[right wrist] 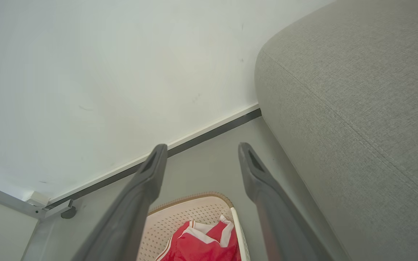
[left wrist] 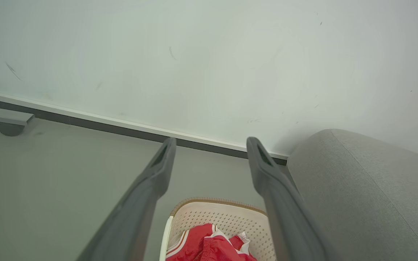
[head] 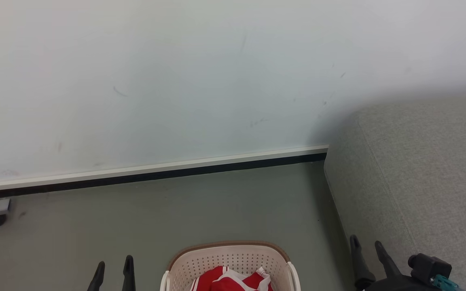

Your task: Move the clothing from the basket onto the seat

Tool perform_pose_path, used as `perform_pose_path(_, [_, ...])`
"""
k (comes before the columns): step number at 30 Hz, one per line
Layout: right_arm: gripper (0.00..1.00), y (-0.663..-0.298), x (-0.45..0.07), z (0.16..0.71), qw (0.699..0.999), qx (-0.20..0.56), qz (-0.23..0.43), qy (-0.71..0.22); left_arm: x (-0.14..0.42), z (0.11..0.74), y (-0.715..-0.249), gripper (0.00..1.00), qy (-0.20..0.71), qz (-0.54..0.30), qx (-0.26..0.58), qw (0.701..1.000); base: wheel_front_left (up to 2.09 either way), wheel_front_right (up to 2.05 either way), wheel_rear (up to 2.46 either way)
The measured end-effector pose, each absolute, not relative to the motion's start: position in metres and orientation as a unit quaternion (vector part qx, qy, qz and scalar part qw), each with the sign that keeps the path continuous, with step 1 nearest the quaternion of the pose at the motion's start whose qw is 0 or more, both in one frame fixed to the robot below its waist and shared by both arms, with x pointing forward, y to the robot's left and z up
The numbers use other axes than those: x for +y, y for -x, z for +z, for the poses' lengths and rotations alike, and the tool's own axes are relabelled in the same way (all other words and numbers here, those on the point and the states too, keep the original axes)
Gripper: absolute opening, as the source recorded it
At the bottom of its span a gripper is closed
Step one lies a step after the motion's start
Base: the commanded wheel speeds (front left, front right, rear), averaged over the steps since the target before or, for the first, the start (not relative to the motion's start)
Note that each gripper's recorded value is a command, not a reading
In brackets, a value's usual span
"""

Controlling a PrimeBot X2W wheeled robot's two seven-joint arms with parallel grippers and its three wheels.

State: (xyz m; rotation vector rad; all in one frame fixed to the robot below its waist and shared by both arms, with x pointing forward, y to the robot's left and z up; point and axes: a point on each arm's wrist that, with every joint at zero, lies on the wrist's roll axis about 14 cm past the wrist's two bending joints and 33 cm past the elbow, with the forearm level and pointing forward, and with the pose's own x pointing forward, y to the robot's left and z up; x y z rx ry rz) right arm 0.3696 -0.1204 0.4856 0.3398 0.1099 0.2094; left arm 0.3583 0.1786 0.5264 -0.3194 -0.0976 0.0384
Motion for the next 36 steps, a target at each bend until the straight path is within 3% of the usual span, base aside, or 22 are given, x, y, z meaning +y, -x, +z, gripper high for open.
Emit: perform_pose_path(36, [1.0,-0.373,-0.112,0.484,0.99,0.026,0.128,-0.054,0.18,0.54,-0.355,1.0,0.048,0.012,-0.09,0.995,0.0,0.0,0.0])
